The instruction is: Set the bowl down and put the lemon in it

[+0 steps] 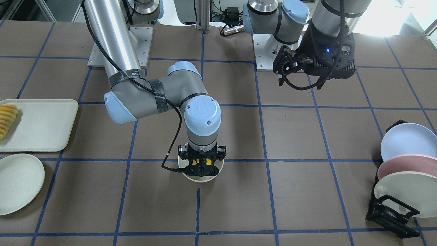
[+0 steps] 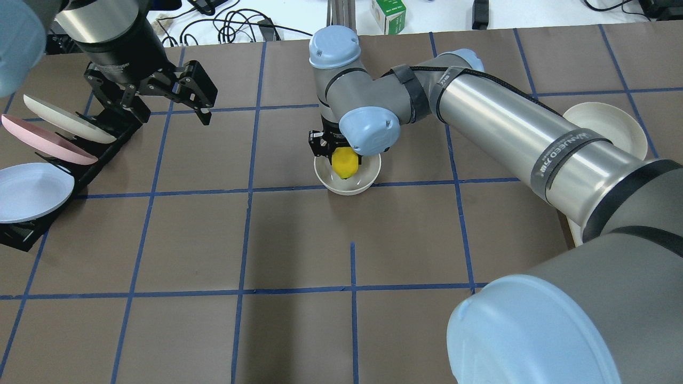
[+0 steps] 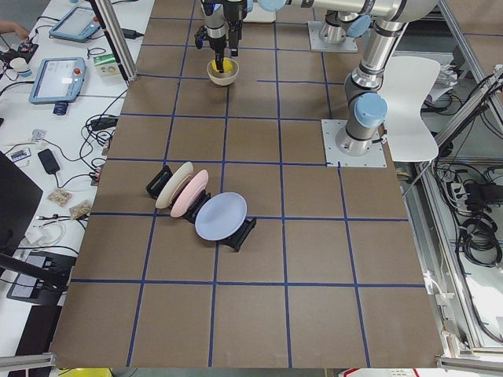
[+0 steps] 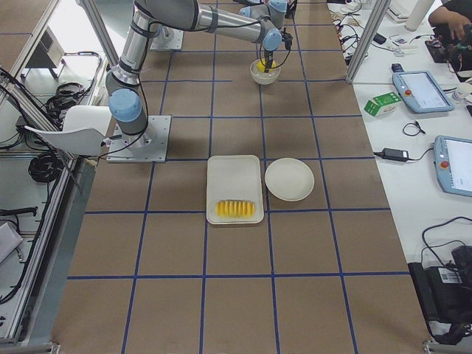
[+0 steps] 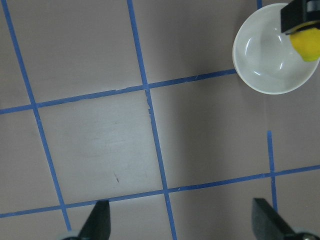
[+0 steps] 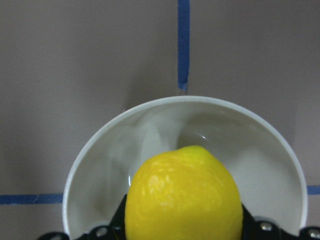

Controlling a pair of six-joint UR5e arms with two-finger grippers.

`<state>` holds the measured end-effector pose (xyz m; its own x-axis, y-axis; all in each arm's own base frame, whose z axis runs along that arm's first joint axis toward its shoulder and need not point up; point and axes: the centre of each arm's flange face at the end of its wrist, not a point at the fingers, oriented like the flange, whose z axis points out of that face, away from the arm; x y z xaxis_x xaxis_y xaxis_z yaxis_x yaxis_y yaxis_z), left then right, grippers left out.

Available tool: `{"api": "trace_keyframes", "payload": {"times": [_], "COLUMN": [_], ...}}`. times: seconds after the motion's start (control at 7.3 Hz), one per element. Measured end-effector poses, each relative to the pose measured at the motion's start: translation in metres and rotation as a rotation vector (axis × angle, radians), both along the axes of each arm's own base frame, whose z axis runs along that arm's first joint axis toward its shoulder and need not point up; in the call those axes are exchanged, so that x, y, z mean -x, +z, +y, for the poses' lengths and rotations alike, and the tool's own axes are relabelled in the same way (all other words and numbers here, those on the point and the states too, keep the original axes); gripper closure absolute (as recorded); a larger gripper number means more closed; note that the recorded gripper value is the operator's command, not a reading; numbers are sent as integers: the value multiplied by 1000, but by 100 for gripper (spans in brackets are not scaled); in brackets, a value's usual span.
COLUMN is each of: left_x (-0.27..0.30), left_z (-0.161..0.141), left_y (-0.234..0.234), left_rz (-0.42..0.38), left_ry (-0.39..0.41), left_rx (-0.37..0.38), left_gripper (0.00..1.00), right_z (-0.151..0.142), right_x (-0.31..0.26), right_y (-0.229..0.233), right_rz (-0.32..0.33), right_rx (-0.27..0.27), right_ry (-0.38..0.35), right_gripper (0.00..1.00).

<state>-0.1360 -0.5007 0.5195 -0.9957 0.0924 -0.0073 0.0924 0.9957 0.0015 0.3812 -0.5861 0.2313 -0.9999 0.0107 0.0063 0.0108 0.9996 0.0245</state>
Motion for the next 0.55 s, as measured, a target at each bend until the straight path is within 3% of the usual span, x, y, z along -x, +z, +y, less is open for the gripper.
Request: {"api": "trace_keyframes", "payload": {"times": [0.27,0.55], "left_x": [0,-1], "left_z": [1,1], "left_y": [2,3], "left_rz": [5,6], "left_ry": [5,7], "left_rx": [5,8], "left_gripper": [0,0], "right_z": [8,12], "right_x": [3,3], "right_y": [-18,-16], "right_rz": [-5,-10], "right_rx": [15,36], "right_ry": [-2,-6], "right_gripper": [0,0]}}
